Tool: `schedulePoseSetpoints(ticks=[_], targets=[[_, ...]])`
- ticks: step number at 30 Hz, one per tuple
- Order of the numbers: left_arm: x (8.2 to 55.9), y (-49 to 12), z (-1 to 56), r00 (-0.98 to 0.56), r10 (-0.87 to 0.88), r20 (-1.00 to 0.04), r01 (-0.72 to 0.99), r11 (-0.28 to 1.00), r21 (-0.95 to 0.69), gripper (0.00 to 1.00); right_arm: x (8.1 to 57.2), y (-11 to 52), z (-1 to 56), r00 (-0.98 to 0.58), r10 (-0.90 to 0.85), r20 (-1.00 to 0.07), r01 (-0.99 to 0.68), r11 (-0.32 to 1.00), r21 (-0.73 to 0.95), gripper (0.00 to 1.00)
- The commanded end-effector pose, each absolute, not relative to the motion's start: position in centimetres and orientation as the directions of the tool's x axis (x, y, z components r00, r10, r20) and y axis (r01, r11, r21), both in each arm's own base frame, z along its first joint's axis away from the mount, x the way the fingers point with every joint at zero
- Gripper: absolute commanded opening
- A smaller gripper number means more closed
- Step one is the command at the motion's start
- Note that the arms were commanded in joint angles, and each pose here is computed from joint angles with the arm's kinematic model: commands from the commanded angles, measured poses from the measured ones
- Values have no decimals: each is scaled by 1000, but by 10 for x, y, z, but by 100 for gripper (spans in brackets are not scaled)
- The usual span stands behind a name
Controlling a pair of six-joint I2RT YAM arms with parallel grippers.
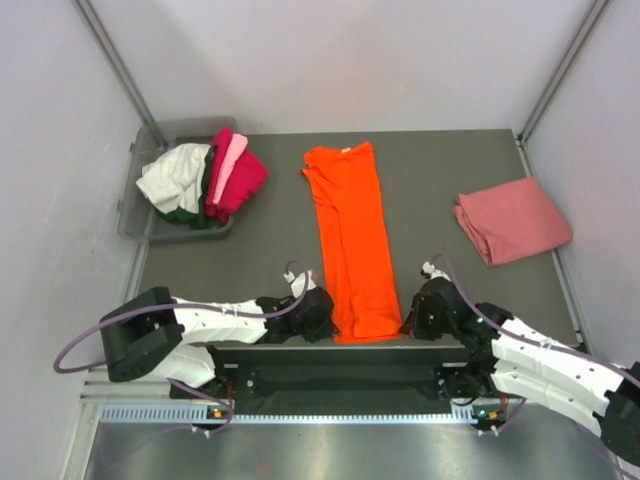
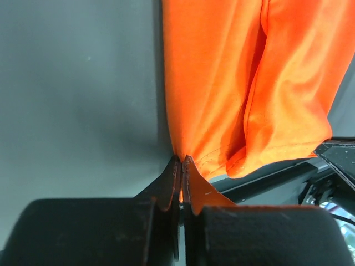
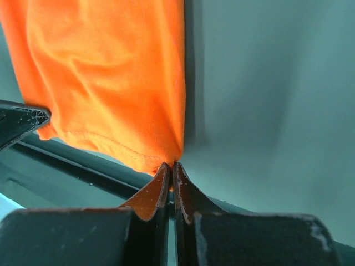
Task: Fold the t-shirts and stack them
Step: Fold the tshirt
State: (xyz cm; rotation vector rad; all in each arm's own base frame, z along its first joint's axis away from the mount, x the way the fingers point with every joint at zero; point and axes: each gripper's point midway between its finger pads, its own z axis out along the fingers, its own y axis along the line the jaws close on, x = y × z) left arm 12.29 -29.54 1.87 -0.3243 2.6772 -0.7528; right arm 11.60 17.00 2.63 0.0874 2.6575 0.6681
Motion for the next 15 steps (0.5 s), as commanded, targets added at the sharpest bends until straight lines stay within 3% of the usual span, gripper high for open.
schedulePoseSetpoints(ticks=[1,6,11,15], targets=[[117,-275,6,-902,-352,-252,-185,840,-510,0,111,162,26,-915,164,-369,-22,893,450,0],[110,-254,4,-884,-400,-243,-221,813,-538,0,106,156,17,-915,171,-366,-13,893,449,7],[104,-253,-1,-893,-389,-226,-215,811,-545,0,104,168,26,-918,161,-362,-50,859,510,42],[103,-253,-3,-896,-382,-226,-211,815,-539,0,114,176,48,-900,170,-402,-79,843,532,46]])
